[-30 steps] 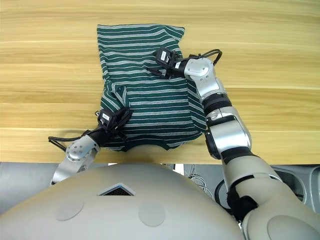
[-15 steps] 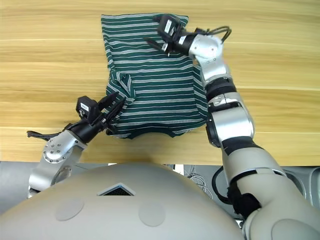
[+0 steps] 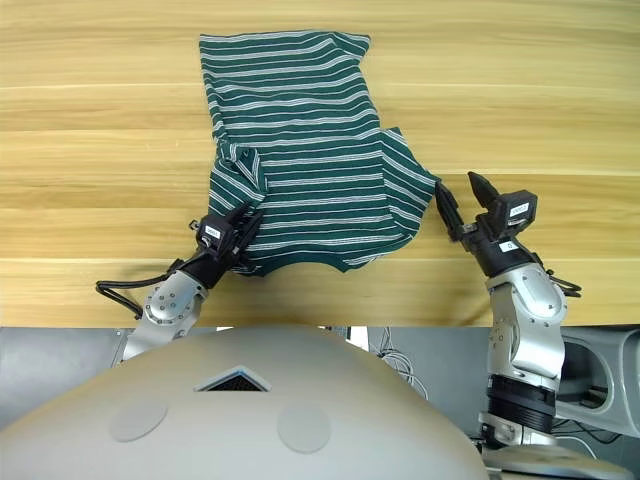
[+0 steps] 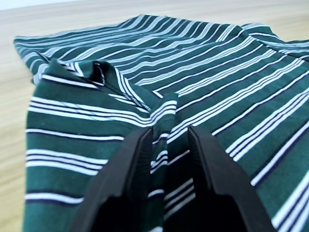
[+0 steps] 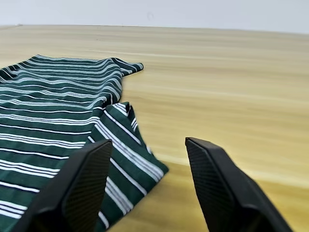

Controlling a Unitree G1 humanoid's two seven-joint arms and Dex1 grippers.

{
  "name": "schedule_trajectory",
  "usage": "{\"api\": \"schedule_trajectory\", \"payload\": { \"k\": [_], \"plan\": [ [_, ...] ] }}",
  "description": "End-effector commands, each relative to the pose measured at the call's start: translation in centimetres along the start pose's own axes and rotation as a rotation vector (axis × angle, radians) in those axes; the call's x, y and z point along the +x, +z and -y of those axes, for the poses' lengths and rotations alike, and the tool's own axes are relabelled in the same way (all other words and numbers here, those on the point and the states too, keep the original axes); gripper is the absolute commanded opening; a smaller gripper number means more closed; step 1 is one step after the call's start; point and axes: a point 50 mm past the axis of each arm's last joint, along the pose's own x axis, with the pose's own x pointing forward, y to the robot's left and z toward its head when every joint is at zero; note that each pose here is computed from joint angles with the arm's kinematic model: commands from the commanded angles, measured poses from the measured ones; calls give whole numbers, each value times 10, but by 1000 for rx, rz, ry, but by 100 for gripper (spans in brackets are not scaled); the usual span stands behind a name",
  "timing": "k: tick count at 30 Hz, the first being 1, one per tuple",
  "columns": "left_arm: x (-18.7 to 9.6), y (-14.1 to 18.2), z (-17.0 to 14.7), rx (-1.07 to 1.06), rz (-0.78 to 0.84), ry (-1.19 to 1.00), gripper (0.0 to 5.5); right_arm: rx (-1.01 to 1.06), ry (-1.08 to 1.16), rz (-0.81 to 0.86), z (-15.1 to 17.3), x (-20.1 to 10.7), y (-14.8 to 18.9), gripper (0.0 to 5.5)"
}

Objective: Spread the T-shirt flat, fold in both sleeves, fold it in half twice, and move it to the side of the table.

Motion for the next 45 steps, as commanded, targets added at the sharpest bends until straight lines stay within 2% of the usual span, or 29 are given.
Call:
{"api": "schedule_trajectory", "payload": {
  "k": [1,2,6,11,20,23,27,30,33,39,43,45],
  "plan": [
    [-2,-15,-2,15,-82,14,124,175,-69,-155,-6,1,-13,262],
    [-2,-16,-3,16,-80,16,124,210,-63,-193,-11,3,-17,246],
    [-2,-16,-4,26,-78,13,124,335,-87,-302,-21,11,-31,246],
    [-6,-16,-5,27,-82,6,124,310,-51,-308,-34,20,-25,157],
    [-9,-15,-7,30,-82,10,124,200,-39,-223,-34,37,-24,3],
    [-11,-15,-8,31,-88,9,124,54,-41,-164,-30,41,-21,3],
    [-12,-16,-10,36,-93,12,124,-593,59,68,-44,40,2,3],
    [-13,-16,-10,45,-100,8,124,-876,172,191,-67,33,4,3],
    [-12,-16,-11,64,-109,-6,124,-1099,289,224,-84,28,2,3],
    [-12,-18,-10,85,-124,-18,124,-1154,497,118,-101,27,-19,3],
    [-17,-22,-9,112,-154,-33,124,-1144,519,-5,-93,27,-27,90],
    [-24,-27,-12,148,-192,-36,124,-1079,537,-8,-94,26,-20,118]
  ]
}}
